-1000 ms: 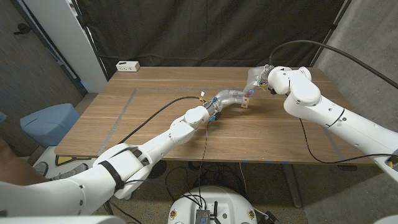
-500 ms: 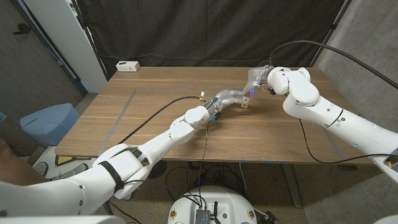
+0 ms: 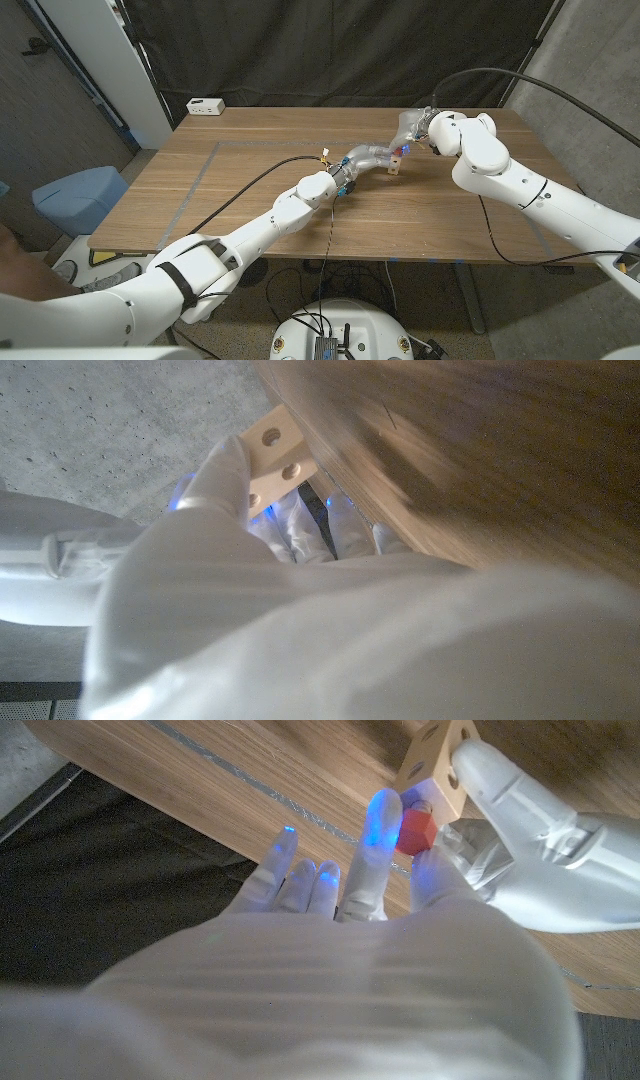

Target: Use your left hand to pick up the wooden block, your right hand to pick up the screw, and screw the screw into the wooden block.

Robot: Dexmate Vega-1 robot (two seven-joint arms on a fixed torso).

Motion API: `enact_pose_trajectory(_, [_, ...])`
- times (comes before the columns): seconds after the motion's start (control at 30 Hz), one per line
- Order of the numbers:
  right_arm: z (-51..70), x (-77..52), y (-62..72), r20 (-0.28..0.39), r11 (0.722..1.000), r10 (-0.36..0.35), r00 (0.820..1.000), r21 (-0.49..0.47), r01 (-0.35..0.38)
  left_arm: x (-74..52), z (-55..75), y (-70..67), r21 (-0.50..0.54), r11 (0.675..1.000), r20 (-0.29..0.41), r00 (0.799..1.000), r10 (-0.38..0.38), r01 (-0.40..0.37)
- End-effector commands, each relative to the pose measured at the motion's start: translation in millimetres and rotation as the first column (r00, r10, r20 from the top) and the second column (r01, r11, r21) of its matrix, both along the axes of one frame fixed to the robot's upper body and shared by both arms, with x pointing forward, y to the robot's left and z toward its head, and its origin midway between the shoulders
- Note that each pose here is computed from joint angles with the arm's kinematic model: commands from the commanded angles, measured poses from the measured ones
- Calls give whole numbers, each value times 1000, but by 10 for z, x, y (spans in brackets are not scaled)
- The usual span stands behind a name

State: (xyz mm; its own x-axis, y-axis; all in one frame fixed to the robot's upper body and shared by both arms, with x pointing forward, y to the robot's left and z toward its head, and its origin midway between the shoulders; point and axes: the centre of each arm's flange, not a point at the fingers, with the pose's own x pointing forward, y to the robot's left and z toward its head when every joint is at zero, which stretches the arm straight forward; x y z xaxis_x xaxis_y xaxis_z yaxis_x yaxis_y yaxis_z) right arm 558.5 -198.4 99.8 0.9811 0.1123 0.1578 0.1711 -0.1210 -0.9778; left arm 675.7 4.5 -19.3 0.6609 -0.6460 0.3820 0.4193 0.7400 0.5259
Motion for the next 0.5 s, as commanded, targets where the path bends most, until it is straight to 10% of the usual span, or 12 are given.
enact_pose_trajectory(0.03, [-42,-36,20,22,1000,-7,1000,7,7,-36,-17,-3,-1,1000,4,1000,-2,2])
enact_pose_trajectory(0.5, [-55,-97,27,61,1000,-16,998,9,15,-82,-29,-8,-2,1000,11,1000,-5,5])
